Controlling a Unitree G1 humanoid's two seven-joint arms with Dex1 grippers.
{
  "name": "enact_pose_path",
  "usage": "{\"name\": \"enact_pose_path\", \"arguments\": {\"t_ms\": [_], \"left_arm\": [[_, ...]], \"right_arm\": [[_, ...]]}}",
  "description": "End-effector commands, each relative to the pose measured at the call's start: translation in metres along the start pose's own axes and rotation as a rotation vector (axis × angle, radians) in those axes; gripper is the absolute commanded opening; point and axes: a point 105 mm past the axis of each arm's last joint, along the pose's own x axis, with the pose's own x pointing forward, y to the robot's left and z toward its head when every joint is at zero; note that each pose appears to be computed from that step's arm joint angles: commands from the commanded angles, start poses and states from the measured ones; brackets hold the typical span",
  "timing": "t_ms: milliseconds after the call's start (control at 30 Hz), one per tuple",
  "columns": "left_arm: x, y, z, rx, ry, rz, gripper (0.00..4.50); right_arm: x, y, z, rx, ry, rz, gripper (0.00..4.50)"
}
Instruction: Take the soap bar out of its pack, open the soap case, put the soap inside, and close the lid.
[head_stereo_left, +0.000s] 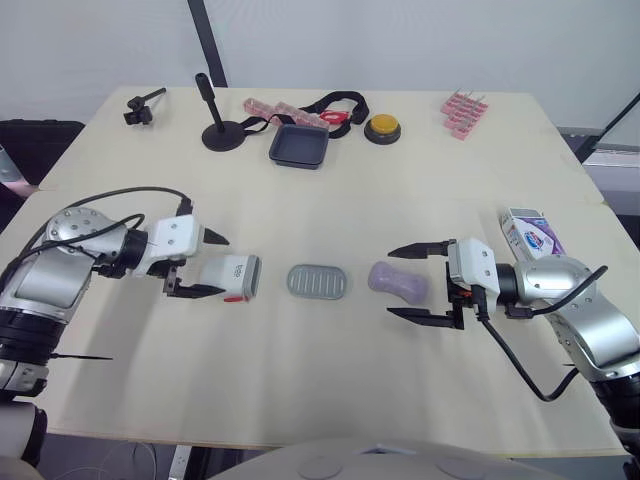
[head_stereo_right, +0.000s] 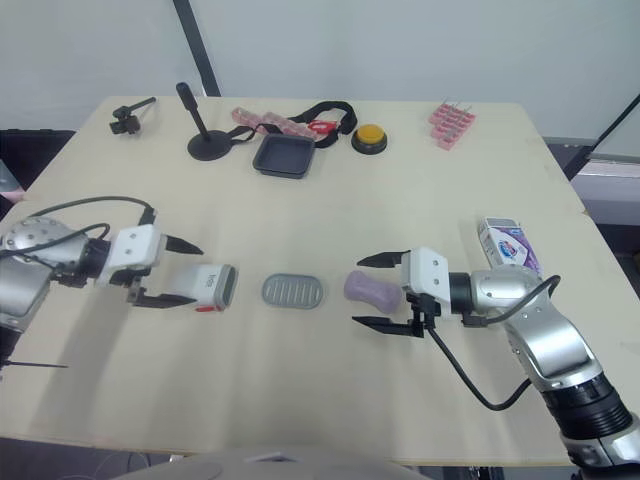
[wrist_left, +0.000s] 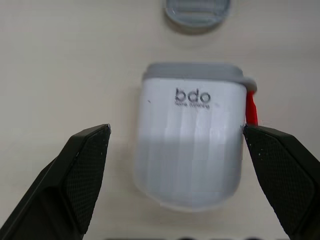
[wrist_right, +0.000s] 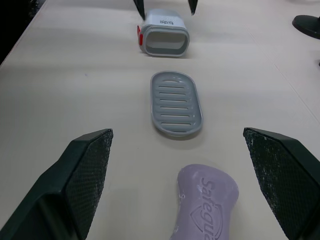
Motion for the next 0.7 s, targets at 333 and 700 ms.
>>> {"name": "enact_pose_path", "arguments": {"t_ms": [333, 700], "left_arm": [[0.01, -0.009, 0.06, -0.061, -0.306, 0.029, 4.49], [0.024, -0.022, 0.053, -0.076, -0.416, 0.045, 4.49]], "right_arm": [[-0.012, -0.009, -0.004, -0.016, 0.128, -0.016, 4.5], [-0.015, -0.012, -0.01, 0.017, 0.287, -0.02, 4.5]]}}
